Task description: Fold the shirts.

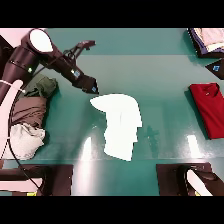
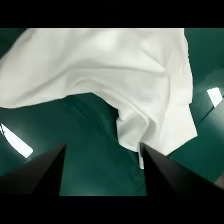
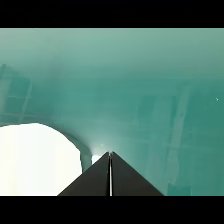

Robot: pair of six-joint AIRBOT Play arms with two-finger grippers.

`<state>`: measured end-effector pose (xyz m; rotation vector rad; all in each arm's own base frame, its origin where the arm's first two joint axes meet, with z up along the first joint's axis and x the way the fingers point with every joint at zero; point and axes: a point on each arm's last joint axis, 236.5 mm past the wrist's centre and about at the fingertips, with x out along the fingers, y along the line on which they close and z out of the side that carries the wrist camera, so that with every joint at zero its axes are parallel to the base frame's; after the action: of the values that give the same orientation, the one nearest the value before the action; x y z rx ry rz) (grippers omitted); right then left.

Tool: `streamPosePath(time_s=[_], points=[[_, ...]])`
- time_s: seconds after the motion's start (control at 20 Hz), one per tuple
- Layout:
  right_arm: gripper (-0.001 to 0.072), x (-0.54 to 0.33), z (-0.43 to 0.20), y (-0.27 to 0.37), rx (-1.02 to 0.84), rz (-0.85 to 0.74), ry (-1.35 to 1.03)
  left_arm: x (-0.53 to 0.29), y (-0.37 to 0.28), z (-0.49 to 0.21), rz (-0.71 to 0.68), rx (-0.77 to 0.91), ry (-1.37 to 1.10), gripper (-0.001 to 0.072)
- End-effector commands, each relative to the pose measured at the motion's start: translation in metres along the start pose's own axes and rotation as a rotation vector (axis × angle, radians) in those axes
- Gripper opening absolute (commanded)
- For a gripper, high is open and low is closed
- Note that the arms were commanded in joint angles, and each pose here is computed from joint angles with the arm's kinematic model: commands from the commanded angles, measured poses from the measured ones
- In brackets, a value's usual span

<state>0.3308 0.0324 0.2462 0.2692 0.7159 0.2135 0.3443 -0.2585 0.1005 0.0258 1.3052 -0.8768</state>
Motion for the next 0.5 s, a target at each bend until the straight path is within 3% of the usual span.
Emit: streamPosePath(time_s=[0.0, 0.2, 0.45], points=[[0.002, 0.0, 0.001, 0.0, -0.007, -0.002, -0.004, 0.038, -0.017, -0.032, -0.033, -0.067, 0.033, 0.0541], [0.002, 0.001, 0.006, -0.001, -0.022, -0.005, -0.024, 0.1, -0.052, -0.101, -0.047, -0.049, 0.127, 0.0541], [0.002, 0.001, 0.008, -0.001, -0.041, -0.006, -0.03, 0.149, -0.07, -0.138, -0.027, -0.093, 0.15, 0.0541]])
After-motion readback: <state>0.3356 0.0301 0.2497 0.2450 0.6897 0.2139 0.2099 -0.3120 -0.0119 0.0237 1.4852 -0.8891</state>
